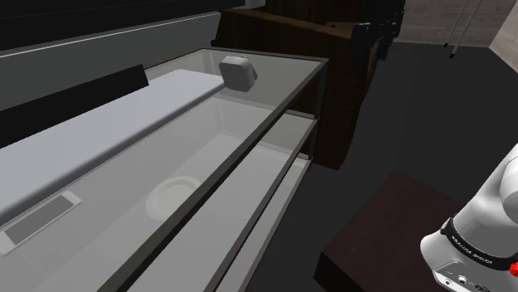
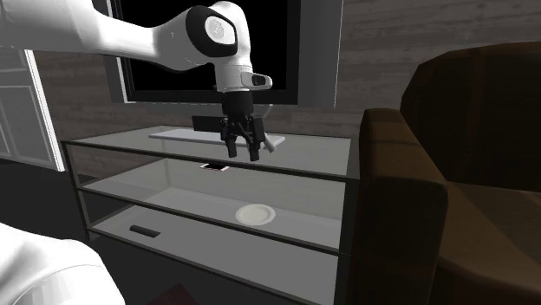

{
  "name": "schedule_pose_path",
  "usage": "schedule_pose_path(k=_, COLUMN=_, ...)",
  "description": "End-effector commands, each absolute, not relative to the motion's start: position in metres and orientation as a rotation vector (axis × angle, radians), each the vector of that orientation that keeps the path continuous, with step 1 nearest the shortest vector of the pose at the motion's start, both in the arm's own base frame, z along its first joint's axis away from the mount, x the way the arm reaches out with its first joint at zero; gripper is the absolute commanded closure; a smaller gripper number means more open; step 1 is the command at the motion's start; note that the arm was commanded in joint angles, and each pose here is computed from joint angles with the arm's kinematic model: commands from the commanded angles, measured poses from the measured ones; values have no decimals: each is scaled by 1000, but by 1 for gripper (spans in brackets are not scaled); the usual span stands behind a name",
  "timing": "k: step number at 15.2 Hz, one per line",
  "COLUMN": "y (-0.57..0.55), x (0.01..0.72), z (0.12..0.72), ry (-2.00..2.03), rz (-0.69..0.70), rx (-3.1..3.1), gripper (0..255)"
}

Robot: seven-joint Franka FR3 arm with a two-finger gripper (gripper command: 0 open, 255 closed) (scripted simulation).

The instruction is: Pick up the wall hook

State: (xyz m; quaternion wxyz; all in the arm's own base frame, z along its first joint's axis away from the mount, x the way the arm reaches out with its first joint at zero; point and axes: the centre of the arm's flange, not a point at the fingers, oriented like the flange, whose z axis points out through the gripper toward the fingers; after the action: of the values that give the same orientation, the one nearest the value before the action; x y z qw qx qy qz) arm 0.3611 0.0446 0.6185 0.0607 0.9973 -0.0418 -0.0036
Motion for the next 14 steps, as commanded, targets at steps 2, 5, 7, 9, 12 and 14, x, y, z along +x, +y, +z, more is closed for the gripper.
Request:
schedule_pose_path(k=2, y=75, x=386, z=625, ry=-125, rz=12, rx=3004, gripper=0)
schedule_pose_path(k=5, y=104, x=411, z=630, ry=-123, rz=35, rx=2991, gripper=0)
schedule_pose_path(k=7, y=124, x=428, z=633, ry=-121, rz=50, rx=2981, gripper=0)
schedule_pose_path(k=9, y=144, x=446, z=636, ry=-120, rz=65, rx=2972, gripper=0)
schedule_pose_path(k=12, y=174, x=471, z=641, ry=-118, rz=87, rx=2958, gripper=0)
schedule_pose_path(k=14, y=194, x=488, z=644, ry=-117, rz=102, rx=2948, gripper=0)
